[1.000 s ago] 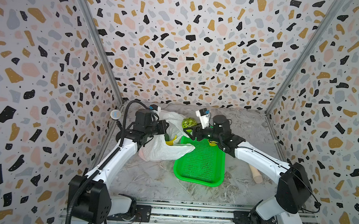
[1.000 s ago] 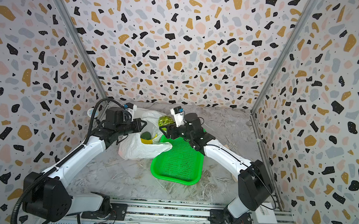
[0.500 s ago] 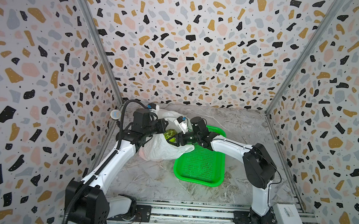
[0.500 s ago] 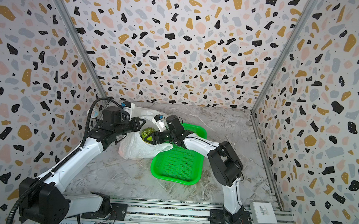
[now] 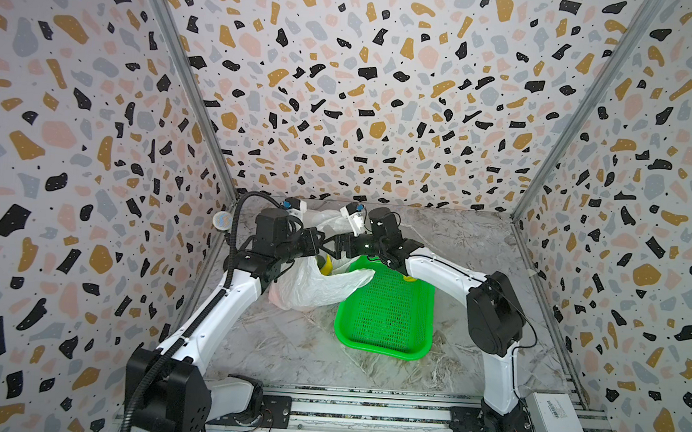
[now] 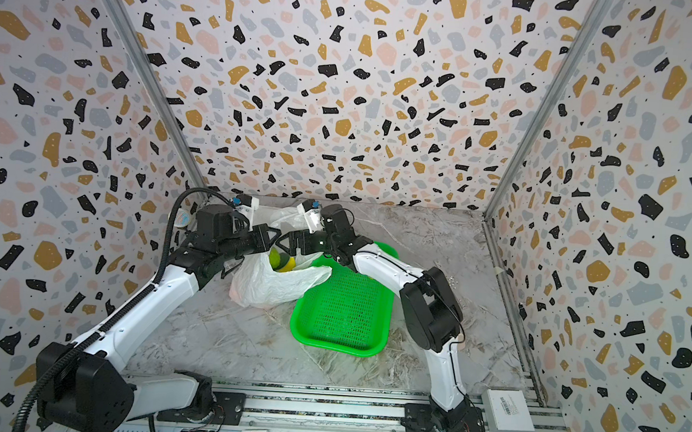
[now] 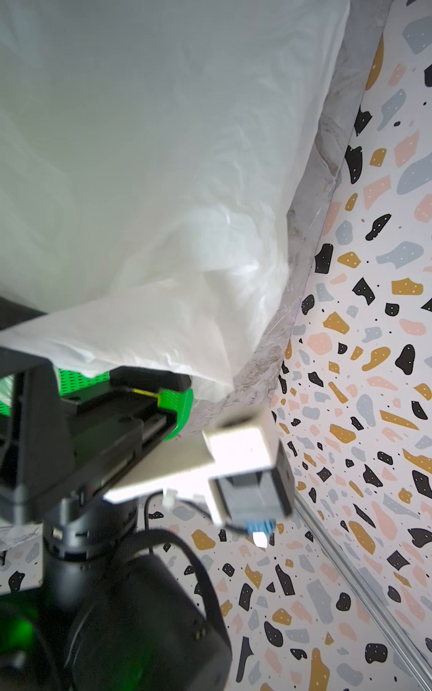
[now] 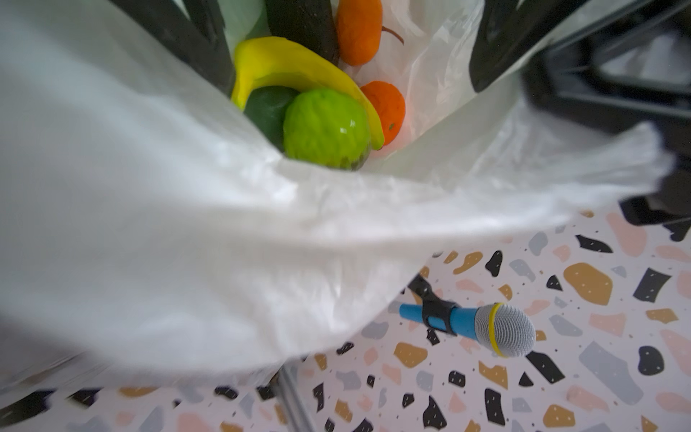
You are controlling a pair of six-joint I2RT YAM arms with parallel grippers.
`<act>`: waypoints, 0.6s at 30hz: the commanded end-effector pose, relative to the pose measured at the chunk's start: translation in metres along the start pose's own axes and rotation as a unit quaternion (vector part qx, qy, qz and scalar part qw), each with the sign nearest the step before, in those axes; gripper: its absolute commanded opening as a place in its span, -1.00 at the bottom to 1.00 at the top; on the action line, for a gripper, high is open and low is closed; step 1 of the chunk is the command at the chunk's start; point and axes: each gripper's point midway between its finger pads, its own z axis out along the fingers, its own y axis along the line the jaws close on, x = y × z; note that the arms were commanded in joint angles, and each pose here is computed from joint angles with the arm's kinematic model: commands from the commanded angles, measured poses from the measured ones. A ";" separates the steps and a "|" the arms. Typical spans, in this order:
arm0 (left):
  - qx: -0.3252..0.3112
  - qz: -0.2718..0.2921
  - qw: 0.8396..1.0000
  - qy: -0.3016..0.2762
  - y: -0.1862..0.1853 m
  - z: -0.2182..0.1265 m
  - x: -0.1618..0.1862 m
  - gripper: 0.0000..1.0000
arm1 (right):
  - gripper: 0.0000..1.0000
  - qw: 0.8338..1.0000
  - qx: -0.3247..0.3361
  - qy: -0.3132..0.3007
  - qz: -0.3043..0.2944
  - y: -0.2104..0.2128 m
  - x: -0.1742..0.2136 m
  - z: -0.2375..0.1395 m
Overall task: Place the fruits into the plastic bag
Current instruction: 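Lower the right gripper into the basket onto the yellow pepper-shaped fruit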
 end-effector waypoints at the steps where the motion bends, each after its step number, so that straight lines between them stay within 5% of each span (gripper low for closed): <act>1: 0.022 0.014 0.999 -0.018 -0.013 -0.003 -0.010 -1.00 | 0.98 0.996 0.066 -0.041 -0.049 0.011 -0.022 -0.054; 5: 0.017 0.012 1.000 -0.017 -0.010 -0.001 -0.009 -1.00 | 0.98 0.982 0.143 -0.116 -0.033 -0.012 -0.020 -0.120; 10: 0.015 0.008 1.000 -0.010 -0.007 0.004 -0.004 -1.00 | 0.99 0.929 0.297 -0.207 0.073 -0.080 0.002 -0.200; 18: 0.012 0.004 1.000 -0.010 -0.006 0.008 -0.004 -1.00 | 0.99 0.912 0.394 -0.056 0.103 -0.151 0.060 -0.175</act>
